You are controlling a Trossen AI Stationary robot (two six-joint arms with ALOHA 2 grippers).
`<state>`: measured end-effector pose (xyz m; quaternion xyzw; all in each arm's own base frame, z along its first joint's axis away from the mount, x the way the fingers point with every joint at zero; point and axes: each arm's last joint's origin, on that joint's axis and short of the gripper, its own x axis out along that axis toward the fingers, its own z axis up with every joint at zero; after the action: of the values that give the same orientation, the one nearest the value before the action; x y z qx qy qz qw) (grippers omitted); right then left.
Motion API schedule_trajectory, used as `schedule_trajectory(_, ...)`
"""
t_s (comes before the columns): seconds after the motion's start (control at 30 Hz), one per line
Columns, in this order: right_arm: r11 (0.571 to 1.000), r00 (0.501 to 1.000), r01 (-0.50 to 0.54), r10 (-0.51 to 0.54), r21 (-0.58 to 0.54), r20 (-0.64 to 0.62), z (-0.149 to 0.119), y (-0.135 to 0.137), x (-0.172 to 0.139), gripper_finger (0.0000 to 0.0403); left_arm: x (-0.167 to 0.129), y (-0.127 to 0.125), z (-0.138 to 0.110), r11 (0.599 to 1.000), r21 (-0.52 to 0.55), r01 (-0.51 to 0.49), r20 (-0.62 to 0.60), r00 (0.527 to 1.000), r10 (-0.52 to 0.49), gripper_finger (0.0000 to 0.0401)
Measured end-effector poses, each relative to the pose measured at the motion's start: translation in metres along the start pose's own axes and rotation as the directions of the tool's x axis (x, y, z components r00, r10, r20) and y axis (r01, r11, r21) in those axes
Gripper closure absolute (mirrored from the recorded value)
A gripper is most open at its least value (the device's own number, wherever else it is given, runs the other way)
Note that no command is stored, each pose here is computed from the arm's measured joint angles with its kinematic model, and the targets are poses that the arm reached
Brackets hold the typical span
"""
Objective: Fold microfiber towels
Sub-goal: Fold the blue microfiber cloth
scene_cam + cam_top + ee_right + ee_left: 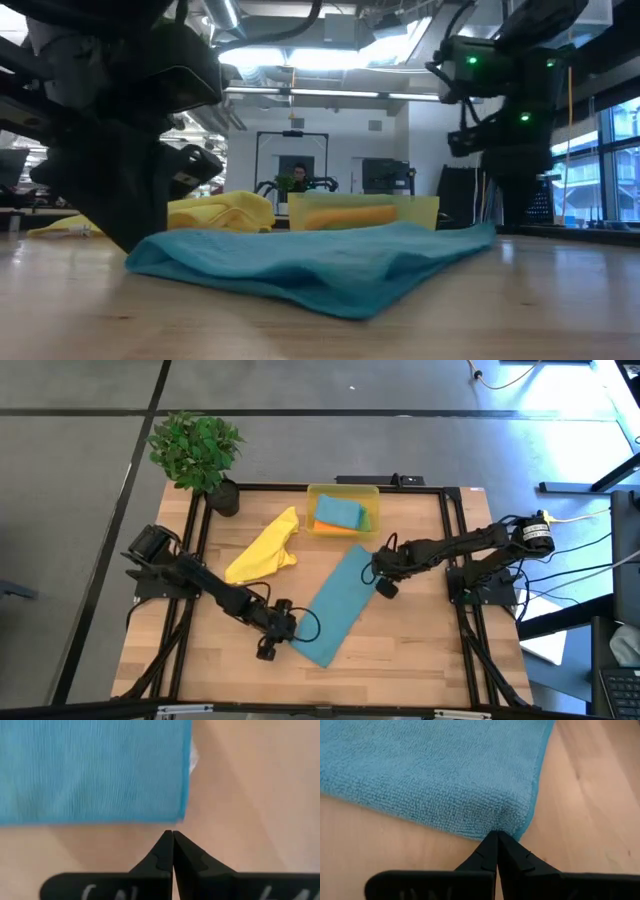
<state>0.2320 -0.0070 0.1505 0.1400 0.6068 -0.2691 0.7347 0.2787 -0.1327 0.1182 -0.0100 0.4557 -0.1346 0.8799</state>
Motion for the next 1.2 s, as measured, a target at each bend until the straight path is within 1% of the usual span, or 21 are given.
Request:
schedule_trajectory(0.1, 1.000, 0.998, 0.017, -0.017, -0.003, -0.059, -0.010, 0.004, -0.002, 0.0397, -0.006, 0.000, 0.003, 0.999, 0.003, -0.032, -0.066, 0.997, 0.033, 0.0400)
schedule_trajectory(0.17, 0.999, 0.995, 0.041, -0.042, -0.007, -0.090, -0.017, 0.006, -0.004, 0.0397, -0.015, -0.002, 0.003, 0.998, -0.009, -0.064, -0.157, 0.986, 0.062, 0.0400)
schedule_trajectory(0.23, 0.998, 0.991, 0.066, -0.066, -0.003, -0.116, -0.024, 0.008, -0.006, 0.0397, -0.025, -0.003, 0.001, 0.991, -0.006, -0.135, -0.234, 0.963, 0.130, 0.0400)
schedule_trajectory(0.27, 0.997, 0.990, 0.074, -0.074, -0.003, -0.121, -0.027, 0.010, -0.007, 0.0397, -0.029, -0.004, 0.002, 0.985, 0.000, -0.174, -0.249, 0.954, 0.169, 0.0401)
schedule_trajectory(0.33, 0.997, 0.990, 0.072, -0.073, -0.008, -0.119, -0.031, 0.014, -0.009, 0.0397, -0.038, -0.006, 0.006, 0.973, 0.009, -0.230, -0.234, 0.946, 0.226, 0.0400)
schedule_trajectory(0.4, 0.998, 0.992, 0.061, -0.062, -0.013, -0.105, -0.033, 0.019, -0.010, 0.0397, -0.045, -0.009, 0.011, 0.970, 0.018, -0.242, -0.200, 0.950, 0.240, 0.0400)
schedule_trajectory(0.47, 0.999, 0.997, 0.051, -0.052, -0.019, -0.064, -0.032, 0.023, -0.010, 0.0397, -0.050, -0.011, 0.013, 0.969, 0.030, -0.245, -0.175, 0.953, 0.247, 0.0401)
schedule_trajectory(0.57, 1.000, 1.000, 0.010, -0.010, -0.021, 0.000, -0.029, 0.030, -0.011, 0.0397, -0.055, -0.013, 0.015, 0.959, 0.055, -0.280, -0.133, 0.949, 0.284, 0.0400)
schedule_trajectory(0.63, 0.998, 0.997, -0.050, 0.051, -0.029, 0.058, -0.024, 0.037, -0.011, 0.0397, -0.055, -0.013, 0.017, 0.951, 0.054, -0.305, -0.103, 0.945, 0.309, 0.0400)
schedule_trajectory(0.7, 0.990, 0.981, -0.135, 0.141, -0.050, 0.132, -0.018, 0.046, -0.013, 0.0397, -0.052, -0.012, 0.021, 0.951, 0.057, -0.304, -0.072, 0.949, 0.308, 0.0400)
schedule_trajectory(0.77, 0.973, 0.950, -0.214, 0.229, -0.088, 0.214, -0.011, 0.056, -0.017, 0.0397, -0.047, -0.011, 0.023, 0.959, 0.066, -0.276, -0.056, 0.958, 0.280, 0.0400)
schedule_trajectory(0.83, 0.957, 0.914, -0.265, 0.289, -0.120, 0.284, -0.005, 0.063, -0.021, 0.0397, -0.042, -0.011, 0.026, 0.969, 0.076, -0.236, -0.034, 0.971, 0.239, 0.0399)
schedule_trajectory(0.87, 0.954, 0.906, -0.271, 0.298, -0.130, 0.300, -0.003, 0.064, -0.022, 0.0397, -0.039, -0.011, 0.028, 0.971, 0.085, -0.222, -0.024, 0.974, 0.224, 0.0399)
schedule_trajectory(0.93, 0.964, 0.908, -0.233, 0.263, -0.130, 0.326, -0.001, 0.061, -0.021, 0.0397, -0.033, -0.012, 0.028, 0.975, 0.099, -0.199, -0.020, 0.979, 0.202, 0.0400)
schedule_trajectory(1.0, 0.981, 0.921, -0.155, 0.186, -0.117, 0.341, -0.002, 0.056, -0.019, 0.0397, -0.029, -0.013, 0.028, 0.979, 0.102, -0.176, -0.014, 0.984, 0.179, 0.0400)
schedule_trajectory(1.07, 0.992, 0.938, -0.092, 0.114, -0.083, 0.326, -0.003, 0.050, -0.016, 0.0397, -0.023, -0.014, 0.029, 0.982, 0.113, -0.152, -0.008, 0.988, 0.153, 0.0399)
schedule_trajectory(1.2, 0.999, 0.956, -0.045, 0.050, -0.023, 0.290, -0.004, 0.041, -0.012, 0.0397, -0.012, -0.017, 0.029, 0.988, 0.123, -0.094, 0.006, 0.996, 0.094, 0.0400)
